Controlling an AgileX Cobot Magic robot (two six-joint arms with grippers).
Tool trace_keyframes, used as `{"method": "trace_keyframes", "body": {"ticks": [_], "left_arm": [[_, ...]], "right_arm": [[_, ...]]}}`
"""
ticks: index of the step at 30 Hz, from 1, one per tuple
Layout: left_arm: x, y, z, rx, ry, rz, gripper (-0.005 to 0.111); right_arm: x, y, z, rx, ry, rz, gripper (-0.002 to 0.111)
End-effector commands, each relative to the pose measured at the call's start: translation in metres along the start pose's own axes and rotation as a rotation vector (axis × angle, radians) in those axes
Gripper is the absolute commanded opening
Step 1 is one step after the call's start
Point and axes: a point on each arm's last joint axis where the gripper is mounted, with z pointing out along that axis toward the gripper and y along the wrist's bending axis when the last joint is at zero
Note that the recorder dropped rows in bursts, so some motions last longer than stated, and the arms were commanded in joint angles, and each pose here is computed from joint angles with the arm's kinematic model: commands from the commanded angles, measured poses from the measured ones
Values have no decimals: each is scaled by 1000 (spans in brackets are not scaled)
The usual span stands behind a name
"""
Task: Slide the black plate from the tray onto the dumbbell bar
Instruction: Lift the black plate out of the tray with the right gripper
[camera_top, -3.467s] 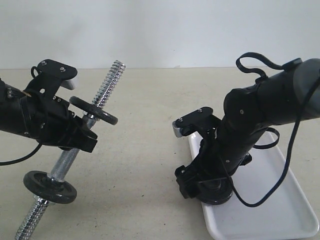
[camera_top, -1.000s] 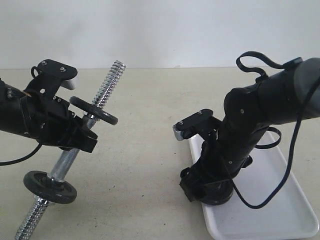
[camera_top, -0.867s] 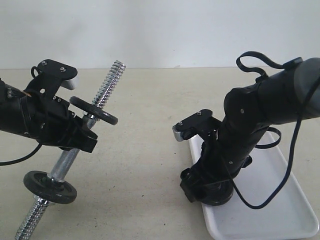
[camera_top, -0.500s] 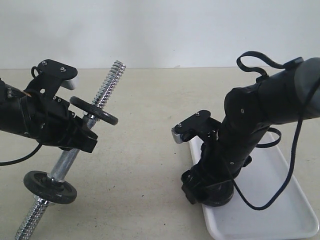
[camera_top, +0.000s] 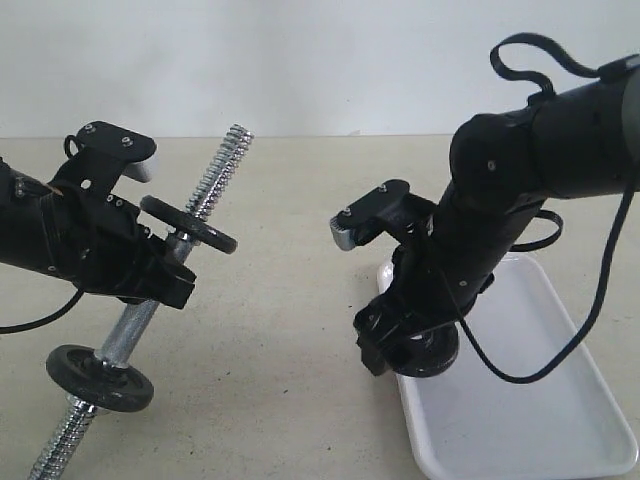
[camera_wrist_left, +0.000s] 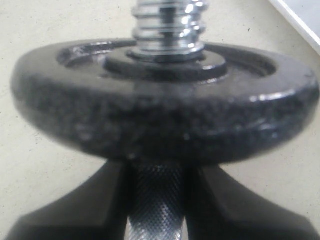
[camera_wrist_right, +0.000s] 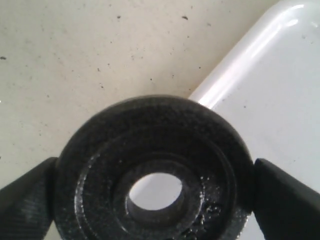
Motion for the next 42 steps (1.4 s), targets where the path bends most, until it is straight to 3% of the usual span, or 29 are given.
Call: {"method": "trace_keyframes", "body": {"ticks": [1,9,24,34,38,42], "left_arm": [[-21,2,-15,-50,-136,-24,4],[-20,2,-15,-50,-130,37,4],[-17,2,-15,-69,-83,331,4],[-12,5,-15,-95,-19,503,4],[-12,5,-15,-95,-16,512,4],[-12,5,-15,-91,-10,538,4]], "right_arm": [[-12,0,-24,12,-66,-91,1],[-26,0,-47,16,-90,-222,1],[-45,-4,-81,39,-57,-362,1],[-57,-5,-101,47,-102,-367,0],[-65,-2,-111,-2,-163,-357,0],[-71,1,-123,-144,-252,-368,0]]}}
